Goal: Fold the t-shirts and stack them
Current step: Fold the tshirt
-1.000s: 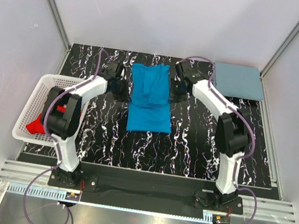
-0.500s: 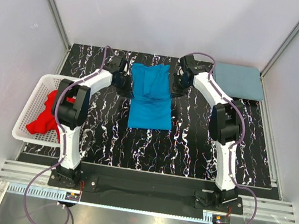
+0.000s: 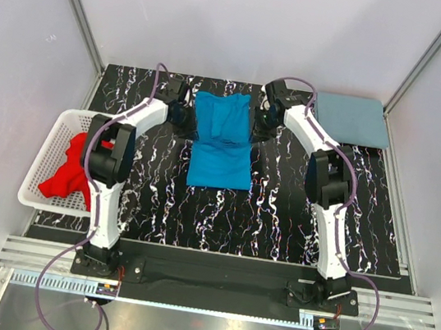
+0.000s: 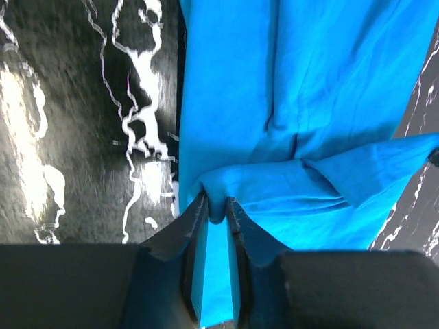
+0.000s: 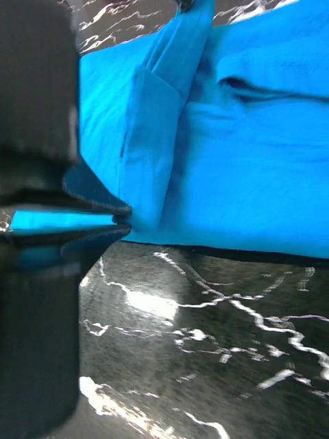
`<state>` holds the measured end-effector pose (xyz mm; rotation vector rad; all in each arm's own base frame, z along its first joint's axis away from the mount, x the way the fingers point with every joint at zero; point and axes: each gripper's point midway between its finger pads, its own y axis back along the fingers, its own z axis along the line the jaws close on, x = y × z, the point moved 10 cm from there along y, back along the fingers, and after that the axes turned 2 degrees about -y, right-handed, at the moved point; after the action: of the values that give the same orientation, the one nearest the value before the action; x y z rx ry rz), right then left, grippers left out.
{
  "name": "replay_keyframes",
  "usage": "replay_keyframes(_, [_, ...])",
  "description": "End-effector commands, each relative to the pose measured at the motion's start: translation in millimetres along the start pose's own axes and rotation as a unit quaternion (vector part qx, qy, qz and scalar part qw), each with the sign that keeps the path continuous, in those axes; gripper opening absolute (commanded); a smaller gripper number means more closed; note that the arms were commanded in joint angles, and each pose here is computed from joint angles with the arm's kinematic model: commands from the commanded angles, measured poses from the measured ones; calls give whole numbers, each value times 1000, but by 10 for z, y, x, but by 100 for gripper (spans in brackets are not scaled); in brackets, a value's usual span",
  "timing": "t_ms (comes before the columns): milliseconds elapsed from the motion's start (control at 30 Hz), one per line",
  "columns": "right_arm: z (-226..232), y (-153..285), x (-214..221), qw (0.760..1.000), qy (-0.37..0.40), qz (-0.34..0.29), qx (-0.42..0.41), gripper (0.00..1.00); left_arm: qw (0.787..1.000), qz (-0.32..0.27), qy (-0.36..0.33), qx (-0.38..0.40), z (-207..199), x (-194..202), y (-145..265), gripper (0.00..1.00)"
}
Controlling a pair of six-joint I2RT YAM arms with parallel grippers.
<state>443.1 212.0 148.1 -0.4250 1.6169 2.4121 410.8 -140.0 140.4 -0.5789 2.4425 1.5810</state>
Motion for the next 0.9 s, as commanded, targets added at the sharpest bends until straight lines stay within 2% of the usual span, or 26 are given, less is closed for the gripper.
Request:
replay_keyframes(0, [26,82,-253,999,12,-45,-16,20,999,-43,-2,-3,-25,-228,69,22])
replay_keyframes(67, [30,158,-320,998,12,-58,-14,29,996,-92,-2,-16,-82,-337,275,25])
replay_keyframes(100, [28,223,-325,998,11,-61,-7,30,993,-111,2,-45,-22,-309,309,29])
replay_keyframes(133, [33,270,-322,998,11,-64,-4,31,988,-147,1,-42,-77,-337,521,30])
replay_keyframes(200, [58,389,-266,998,12,-68,-15,33,986,-167,4,-28,-73,-188,549,31])
replay_keyframes(233, [13,335,-151,999,8,-50,-16,30,983,-184,4,-12,-136,-150,670,31])
replay_keyframes(367, [14,360,-33,998,8,-48,-41,25,986,-158,-17,49,-227,137,519,30])
replay_keyframes(500, [-2,229,-9,998,20,-28,-60,29,987,-106,-51,113,-317,244,252,30])
replay_keyframes(567, [-25,148,-19,998,24,-19,-62,30,986,-99,-51,126,-335,202,167,29])
replay_keyframes(733, [-79,21,-28,998,23,-9,-61,32,993,-70,-43,90,-228,123,-127,29])
replay_keyframes(867, [-183,-50,-92,998,17,-18,-59,33,993,-90,-34,68,-123,-80,-185,30])
